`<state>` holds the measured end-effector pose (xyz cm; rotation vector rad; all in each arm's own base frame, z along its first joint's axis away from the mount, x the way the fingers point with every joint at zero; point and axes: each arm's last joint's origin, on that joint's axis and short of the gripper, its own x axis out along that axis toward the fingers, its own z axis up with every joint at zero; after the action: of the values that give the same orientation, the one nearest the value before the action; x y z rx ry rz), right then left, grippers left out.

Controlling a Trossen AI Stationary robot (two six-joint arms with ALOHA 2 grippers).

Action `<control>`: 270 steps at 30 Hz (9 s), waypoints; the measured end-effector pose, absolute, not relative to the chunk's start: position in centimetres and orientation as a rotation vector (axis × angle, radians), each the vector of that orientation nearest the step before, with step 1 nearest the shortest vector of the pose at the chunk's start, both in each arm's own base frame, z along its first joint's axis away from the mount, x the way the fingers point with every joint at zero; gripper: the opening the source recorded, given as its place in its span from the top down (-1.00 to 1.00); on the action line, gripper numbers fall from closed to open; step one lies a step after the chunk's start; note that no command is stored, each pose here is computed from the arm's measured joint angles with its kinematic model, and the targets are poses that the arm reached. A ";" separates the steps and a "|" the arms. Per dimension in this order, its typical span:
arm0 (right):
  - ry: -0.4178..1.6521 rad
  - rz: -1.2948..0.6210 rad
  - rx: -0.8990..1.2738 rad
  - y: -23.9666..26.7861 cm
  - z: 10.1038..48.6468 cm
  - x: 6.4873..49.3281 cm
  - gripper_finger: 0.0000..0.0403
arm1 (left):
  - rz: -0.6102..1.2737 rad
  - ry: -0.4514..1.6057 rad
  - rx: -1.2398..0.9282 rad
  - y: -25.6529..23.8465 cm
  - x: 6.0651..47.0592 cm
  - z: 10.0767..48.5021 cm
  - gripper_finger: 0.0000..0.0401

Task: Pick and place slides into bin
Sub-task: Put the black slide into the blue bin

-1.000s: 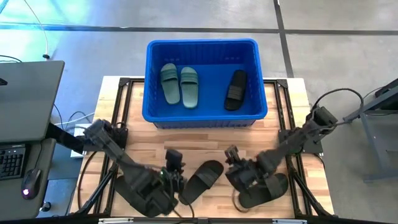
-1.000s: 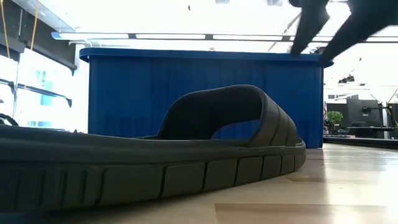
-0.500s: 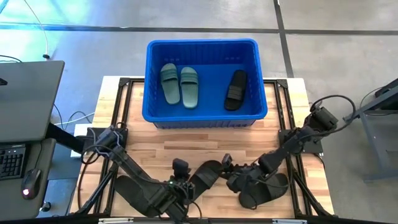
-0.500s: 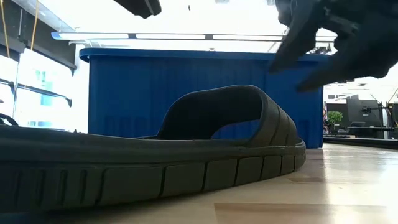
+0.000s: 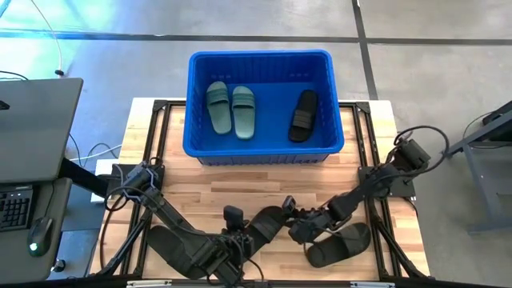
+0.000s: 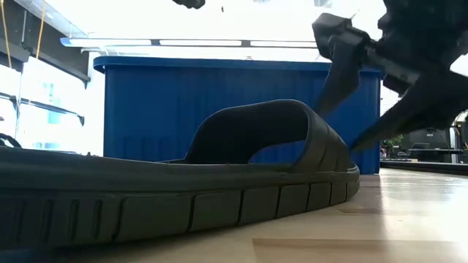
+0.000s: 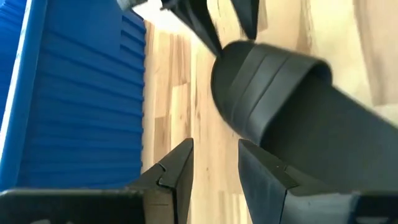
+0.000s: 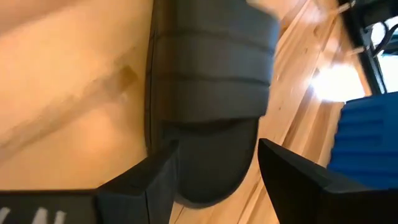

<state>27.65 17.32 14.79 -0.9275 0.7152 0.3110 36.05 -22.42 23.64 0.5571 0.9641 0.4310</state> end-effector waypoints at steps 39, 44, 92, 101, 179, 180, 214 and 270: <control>0.317 0.556 -1.056 19.2 14.2 30.4 0.32 | 0.396 0.950 0.533 -22.7 36.4 23.7 0.45; 0.302 0.588 -1.044 19.3 14.2 30.4 0.55 | 0.395 0.950 0.534 -22.7 36.4 23.7 0.45; 0.511 -1.038 -0.881 3.0 34.1 31.4 1.00 | 0.548 0.695 0.897 -17.7 30.3 43.0 0.45; 0.608 -1.028 -0.695 -8.4 29.5 32.8 1.00 | 0.556 0.700 0.916 -17.4 30.1 43.3 0.45; 0.309 -0.664 -0.556 -0.3 35.2 29.6 -0.02 | 0.222 1.021 0.427 -21.0 29.2 37.2 0.45; 0.289 -0.616 -0.540 0.7 35.5 29.2 -0.02 | 0.244 1.038 0.409 -21.4 29.0 36.2 0.45; 0.487 -0.209 -0.367 8.0 32.2 26.9 -0.02 | 0.330 1.411 -0.299 -28.6 25.2 21.0 0.45; 0.518 -0.114 -0.353 8.2 31.8 26.8 -0.02 | 1.005 1.675 -0.118 -28.3 21.8 15.2 0.45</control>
<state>26.78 8.20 31.82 -0.3533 0.5180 -0.1140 21.83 -28.27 15.24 -0.1176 1.6752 1.0047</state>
